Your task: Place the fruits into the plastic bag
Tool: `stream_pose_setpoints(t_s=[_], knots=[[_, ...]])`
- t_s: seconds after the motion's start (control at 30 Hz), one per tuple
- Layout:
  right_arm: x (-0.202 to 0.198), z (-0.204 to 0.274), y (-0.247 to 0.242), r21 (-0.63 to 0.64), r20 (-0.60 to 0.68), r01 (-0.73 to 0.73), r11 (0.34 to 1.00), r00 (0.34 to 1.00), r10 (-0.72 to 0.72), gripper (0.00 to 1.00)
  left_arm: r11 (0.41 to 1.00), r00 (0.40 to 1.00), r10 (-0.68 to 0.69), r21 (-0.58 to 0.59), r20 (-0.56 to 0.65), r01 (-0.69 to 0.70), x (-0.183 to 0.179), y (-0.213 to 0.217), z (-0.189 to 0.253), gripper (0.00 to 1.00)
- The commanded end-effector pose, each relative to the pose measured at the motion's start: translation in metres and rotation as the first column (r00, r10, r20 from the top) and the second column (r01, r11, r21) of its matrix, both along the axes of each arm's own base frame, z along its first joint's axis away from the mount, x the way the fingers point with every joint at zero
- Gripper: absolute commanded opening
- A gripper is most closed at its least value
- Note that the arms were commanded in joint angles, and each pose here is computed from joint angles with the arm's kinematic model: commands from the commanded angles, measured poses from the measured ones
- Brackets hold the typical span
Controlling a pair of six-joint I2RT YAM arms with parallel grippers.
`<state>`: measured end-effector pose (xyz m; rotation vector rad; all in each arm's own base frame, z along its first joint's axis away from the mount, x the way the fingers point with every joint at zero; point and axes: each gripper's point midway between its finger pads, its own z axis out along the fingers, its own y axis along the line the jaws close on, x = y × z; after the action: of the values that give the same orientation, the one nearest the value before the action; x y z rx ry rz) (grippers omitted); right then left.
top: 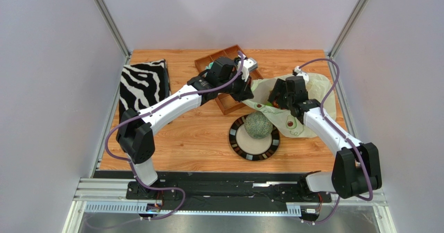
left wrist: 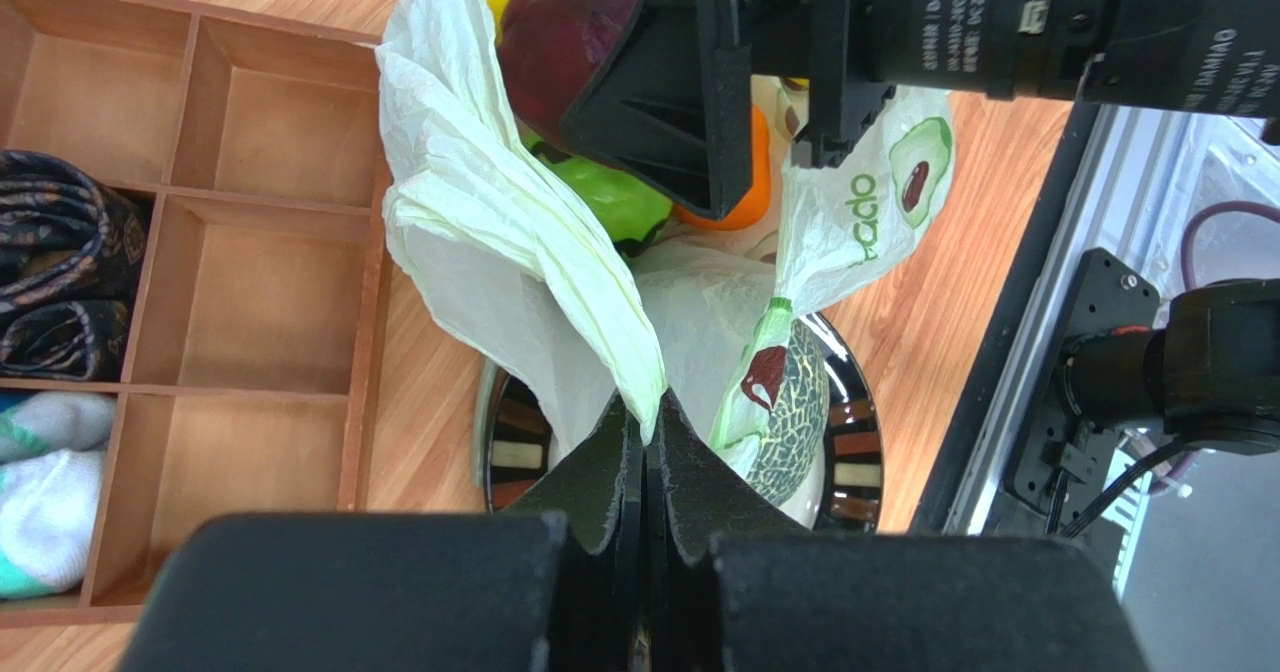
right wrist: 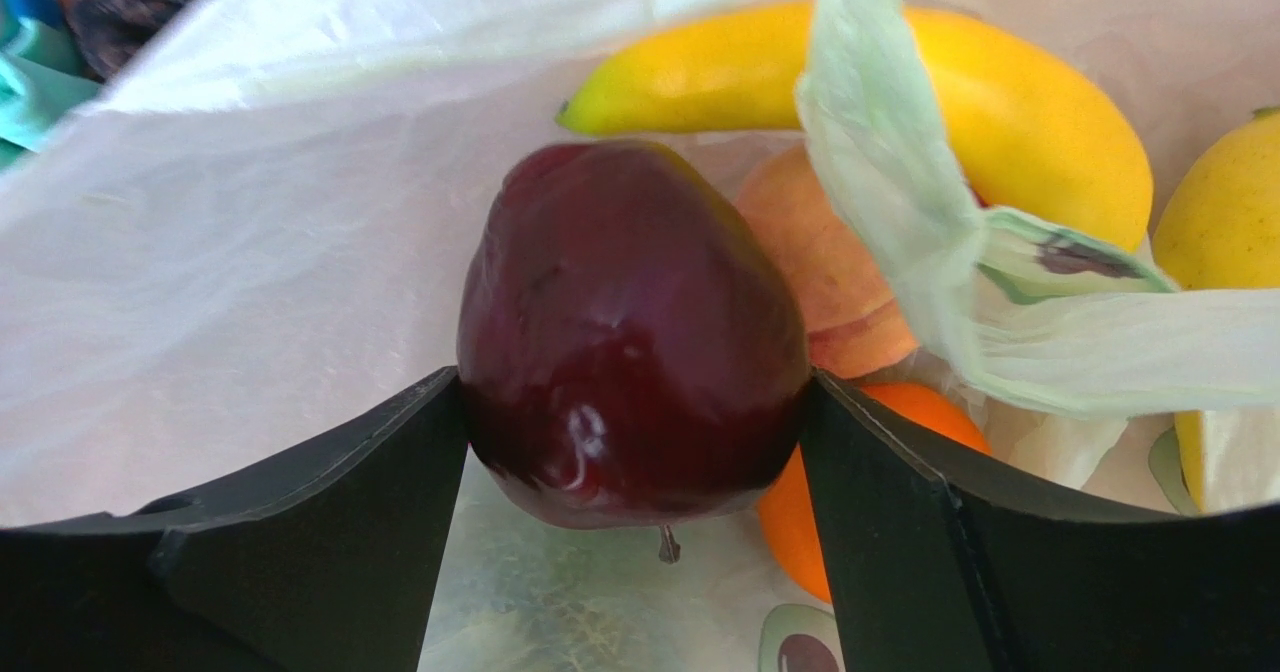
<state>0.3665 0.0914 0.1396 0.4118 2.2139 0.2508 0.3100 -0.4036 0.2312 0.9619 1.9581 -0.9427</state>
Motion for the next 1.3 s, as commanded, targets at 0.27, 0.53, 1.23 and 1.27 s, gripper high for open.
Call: stream_pose_setpoints(t_s=[0.27, 0.53, 1.23, 1.27], knots=[[-0.01, 0.02, 0.001, -0.009, 0.028, -0.041, 0.999, 0.999, 0.042, 0.83, 0.997, 0.998, -0.013, -0.074, 0.061, 0.018, 0.0, -0.004, 0.037, 0.0], [-0.038, 0.103, -0.002, 0.032, 0.266, -0.078, 0.996, 0.962, 0.067, 0.81, 0.997, 0.998, -0.012, -0.072, 0.063, 0.016, 0.0, -0.004, 0.037, 0.0], [-0.131, 0.075, 0.123, -0.066, 0.132, -0.448, 0.892, 0.882, 0.453, 0.74, 0.997, 0.998, -0.013, -0.071, 0.055, 0.017, 0.001, -0.005, 0.034, 0.0], [-0.131, 0.071, 0.129, -0.072, 0.124, -0.456, 0.887, 0.878, 0.462, 0.73, 0.997, 0.998, -0.013, -0.071, 0.055, 0.017, 0.001, -0.005, 0.034, 0.0]])
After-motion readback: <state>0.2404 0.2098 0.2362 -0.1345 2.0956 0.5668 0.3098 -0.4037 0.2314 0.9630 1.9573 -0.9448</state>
